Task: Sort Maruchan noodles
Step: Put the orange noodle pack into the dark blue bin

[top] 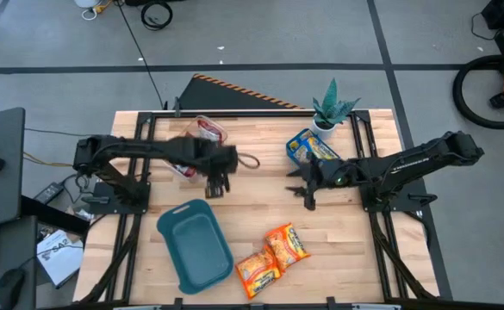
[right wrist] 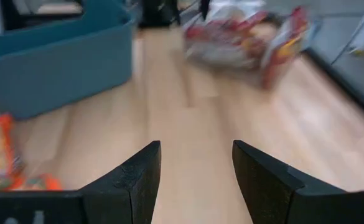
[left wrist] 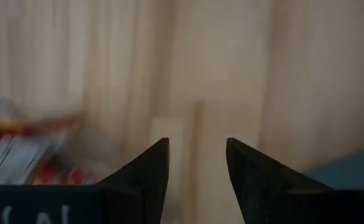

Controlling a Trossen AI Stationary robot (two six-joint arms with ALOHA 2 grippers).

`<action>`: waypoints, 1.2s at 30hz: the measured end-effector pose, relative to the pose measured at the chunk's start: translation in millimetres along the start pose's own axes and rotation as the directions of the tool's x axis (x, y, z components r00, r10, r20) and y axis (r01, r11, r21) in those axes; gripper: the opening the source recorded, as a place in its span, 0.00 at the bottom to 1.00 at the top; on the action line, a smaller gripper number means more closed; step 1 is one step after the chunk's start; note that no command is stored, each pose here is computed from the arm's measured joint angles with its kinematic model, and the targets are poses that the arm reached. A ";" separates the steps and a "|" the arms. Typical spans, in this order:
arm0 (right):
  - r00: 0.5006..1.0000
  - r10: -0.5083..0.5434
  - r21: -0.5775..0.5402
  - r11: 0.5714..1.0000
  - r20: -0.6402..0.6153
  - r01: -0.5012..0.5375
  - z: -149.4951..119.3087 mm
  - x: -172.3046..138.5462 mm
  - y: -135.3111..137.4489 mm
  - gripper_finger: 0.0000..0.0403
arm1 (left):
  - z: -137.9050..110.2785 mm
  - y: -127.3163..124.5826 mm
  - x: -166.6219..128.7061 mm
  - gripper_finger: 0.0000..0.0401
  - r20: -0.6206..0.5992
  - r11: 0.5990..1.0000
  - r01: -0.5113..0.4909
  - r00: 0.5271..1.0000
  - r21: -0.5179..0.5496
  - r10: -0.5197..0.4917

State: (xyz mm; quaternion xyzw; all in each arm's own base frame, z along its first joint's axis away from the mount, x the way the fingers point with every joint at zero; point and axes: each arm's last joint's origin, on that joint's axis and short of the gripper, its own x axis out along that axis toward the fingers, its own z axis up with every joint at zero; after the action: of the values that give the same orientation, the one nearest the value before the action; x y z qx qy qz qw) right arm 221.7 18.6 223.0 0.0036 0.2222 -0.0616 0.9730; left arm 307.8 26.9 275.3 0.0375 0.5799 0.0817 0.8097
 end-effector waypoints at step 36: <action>0.699 0.054 -0.287 0.887 -0.713 -0.362 0.8 69.1 192.7 0.80 | -72.4 -166.4 -68.7 0.41 0.401 0.923 0.215 0.913 -0.318 -0.075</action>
State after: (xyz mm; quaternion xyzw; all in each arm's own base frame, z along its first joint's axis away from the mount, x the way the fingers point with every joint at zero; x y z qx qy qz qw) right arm 307.3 201.6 189.8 -0.1503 0.5720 0.1049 0.7995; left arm 232.5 -151.3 290.1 -0.1383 0.3881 0.1149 0.9039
